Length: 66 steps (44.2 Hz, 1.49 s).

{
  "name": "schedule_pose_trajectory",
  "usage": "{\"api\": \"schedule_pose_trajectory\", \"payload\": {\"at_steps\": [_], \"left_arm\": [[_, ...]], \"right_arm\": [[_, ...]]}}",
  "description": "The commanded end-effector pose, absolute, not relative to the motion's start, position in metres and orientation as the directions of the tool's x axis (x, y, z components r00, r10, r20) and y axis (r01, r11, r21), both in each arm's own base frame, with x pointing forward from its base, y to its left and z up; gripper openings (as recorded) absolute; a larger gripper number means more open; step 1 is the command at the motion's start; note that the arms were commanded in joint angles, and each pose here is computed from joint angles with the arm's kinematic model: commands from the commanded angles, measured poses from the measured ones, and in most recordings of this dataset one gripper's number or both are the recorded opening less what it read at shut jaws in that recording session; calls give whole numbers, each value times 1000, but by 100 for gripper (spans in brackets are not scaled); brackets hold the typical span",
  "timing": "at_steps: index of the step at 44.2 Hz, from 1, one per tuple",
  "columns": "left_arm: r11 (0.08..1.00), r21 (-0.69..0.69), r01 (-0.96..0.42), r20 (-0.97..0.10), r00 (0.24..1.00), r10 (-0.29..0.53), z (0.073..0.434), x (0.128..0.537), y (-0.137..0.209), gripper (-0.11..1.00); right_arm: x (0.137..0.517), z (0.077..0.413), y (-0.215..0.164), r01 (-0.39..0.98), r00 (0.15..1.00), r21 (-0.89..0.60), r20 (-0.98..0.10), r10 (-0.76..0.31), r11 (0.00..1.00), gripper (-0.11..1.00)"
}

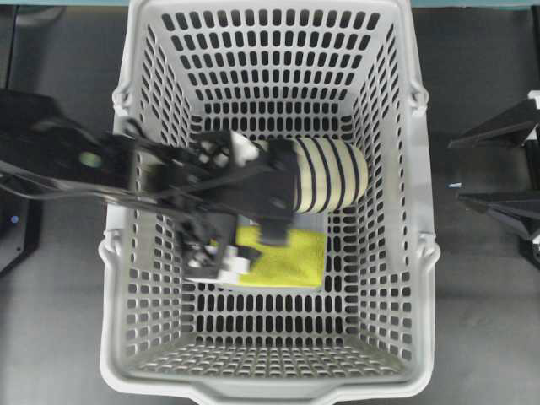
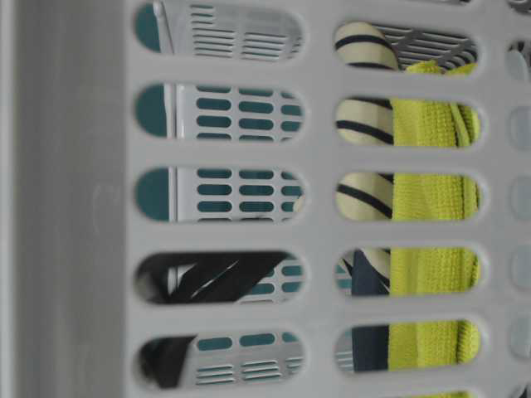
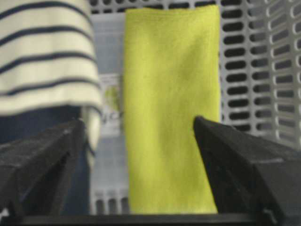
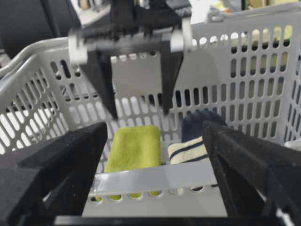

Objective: Pick up the yellow cloth from the shopping basket with the left arm.

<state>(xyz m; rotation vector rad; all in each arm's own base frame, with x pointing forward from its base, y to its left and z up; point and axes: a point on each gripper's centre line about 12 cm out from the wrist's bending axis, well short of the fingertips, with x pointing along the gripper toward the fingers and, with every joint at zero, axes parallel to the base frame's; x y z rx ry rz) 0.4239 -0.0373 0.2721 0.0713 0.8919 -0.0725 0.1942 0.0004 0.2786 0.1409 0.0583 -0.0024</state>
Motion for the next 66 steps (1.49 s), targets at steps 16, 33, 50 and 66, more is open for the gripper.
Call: {"api": "schedule_pose_trajectory", "payload": {"at_steps": [16,33,50,66], "left_arm": [[991,34,127,-897,442,-26,201,444,-54,85],[989,42,144,-897,442,-26,202,441,-53,42],[991,44,129,-837,547,-35,308,445,-53,14],[993,36,109,-820,571,-32,429,425,-51,14]], "right_arm": [[194,288,0,4,1000,147,-28,0,989,75],[193,286,-3,19,999,146,-32,-14,989,75],[193,285,-3,19,999,146,-35,-14,989,75],[192,285,-4,26,999,148,-34,-22,989,75]]}}
